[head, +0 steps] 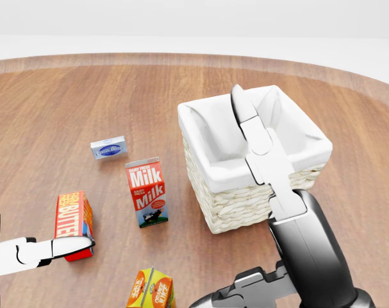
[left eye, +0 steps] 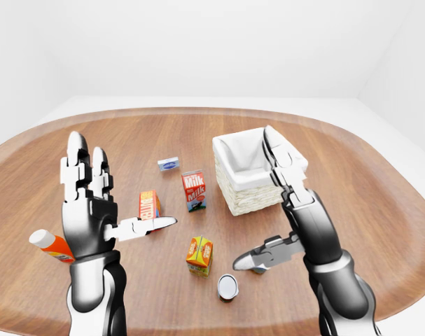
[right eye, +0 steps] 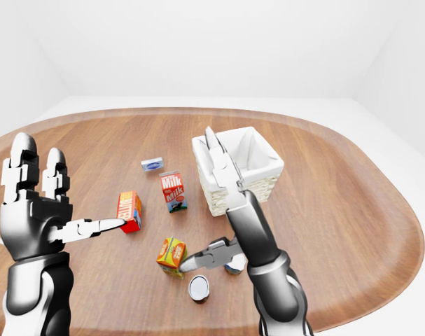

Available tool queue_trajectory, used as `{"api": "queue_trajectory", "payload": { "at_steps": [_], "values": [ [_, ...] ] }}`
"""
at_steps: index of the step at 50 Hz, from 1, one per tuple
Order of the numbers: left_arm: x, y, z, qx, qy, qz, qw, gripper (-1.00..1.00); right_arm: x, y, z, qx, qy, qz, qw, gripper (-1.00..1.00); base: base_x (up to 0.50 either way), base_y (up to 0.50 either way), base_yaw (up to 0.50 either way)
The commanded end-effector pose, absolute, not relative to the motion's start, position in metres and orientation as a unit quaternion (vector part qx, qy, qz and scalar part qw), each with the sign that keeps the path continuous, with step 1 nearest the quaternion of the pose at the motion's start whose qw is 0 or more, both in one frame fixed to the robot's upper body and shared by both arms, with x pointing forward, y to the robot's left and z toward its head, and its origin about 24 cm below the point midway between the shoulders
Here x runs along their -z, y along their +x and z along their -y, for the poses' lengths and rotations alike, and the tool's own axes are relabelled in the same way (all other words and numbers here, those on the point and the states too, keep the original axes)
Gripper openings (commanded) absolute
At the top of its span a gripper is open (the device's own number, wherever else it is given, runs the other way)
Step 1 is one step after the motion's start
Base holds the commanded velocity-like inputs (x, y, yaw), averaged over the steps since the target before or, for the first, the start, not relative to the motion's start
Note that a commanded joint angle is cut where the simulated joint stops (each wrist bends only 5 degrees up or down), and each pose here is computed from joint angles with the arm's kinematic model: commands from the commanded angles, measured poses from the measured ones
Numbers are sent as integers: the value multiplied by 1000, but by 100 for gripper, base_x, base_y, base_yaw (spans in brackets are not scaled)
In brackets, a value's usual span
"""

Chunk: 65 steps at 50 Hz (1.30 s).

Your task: Pick up the orange juice, and put it in the basket.

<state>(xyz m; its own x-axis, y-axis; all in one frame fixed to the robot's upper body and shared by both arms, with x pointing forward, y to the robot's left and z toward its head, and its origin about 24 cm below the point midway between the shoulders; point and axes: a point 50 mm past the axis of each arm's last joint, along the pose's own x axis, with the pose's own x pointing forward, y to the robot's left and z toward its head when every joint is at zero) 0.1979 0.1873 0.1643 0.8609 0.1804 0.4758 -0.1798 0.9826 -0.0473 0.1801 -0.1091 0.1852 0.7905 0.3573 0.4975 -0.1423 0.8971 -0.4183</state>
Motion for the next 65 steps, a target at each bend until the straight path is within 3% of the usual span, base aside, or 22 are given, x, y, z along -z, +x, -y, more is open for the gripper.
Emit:
{"api": "queue_trajectory", "payload": {
  "at_steps": [1, 50, 65],
  "values": [
    [-164, 198, -187, -93, -1, 247, 965, 100, -172, 183, 102, -151, -190, 265, 933, 100, 0, 0, 0],
    [-164, 199, -188, -93, -1, 245, 965, 100, -164, 175, 79, -188, -216, 257, 923, 100, 0, 0, 0],
    [-164, 198, -188, -94, -1, 246, 965, 100, -155, 181, 72, -201, -261, 240, 913, 100, 0, 0, 0]
  ]
}}
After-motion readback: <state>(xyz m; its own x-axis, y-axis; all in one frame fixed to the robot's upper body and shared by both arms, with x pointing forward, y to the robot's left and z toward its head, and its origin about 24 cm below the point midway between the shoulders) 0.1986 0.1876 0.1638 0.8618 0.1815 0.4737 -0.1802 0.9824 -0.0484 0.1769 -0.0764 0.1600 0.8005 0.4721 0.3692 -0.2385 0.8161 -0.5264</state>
